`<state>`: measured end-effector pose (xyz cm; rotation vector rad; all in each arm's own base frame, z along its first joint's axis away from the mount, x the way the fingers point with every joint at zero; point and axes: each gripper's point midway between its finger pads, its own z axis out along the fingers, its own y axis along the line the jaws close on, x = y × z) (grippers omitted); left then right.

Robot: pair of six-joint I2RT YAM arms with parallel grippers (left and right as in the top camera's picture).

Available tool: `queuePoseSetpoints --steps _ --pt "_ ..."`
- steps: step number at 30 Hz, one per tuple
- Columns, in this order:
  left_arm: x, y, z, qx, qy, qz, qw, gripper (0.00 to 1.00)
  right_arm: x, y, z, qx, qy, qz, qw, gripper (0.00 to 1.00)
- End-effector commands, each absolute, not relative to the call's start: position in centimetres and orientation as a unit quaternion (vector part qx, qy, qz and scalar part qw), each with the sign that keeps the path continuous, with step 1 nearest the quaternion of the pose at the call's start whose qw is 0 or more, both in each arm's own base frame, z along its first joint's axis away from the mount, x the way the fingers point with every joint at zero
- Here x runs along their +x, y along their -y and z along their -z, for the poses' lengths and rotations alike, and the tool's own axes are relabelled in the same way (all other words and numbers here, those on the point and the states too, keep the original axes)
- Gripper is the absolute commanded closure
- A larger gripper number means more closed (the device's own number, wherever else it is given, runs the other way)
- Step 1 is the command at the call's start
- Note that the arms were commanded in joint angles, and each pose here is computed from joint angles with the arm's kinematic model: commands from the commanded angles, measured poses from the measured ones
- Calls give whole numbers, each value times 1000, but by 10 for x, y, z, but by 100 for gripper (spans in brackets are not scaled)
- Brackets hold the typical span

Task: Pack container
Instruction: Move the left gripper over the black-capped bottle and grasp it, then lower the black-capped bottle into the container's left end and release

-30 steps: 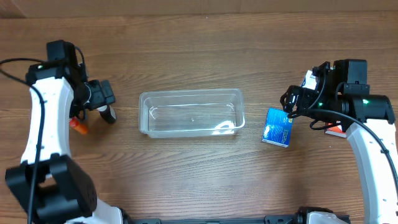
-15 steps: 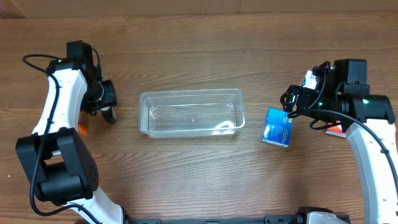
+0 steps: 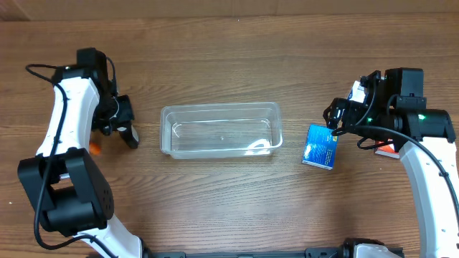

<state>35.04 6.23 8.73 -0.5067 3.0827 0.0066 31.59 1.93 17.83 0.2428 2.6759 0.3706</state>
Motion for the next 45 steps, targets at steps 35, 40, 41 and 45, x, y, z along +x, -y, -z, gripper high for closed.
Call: queuePoseSetpoints --steps 35,40,41,45 --pt "375 72 -72 -26 -996 -37 83 94 323 -19 -190 78 -961 -132 232 0" --pt "375 72 -72 -26 -996 -37 83 79 323 -20 -190 78 -961 -132 232 0" --pt "374 72 -72 -26 -996 -37 82 79 323 -20 -190 78 -961 -132 232 0" --pt "372 71 -72 -26 -996 -38 78 70 323 -19 -190 79 -961 -132 231 0"
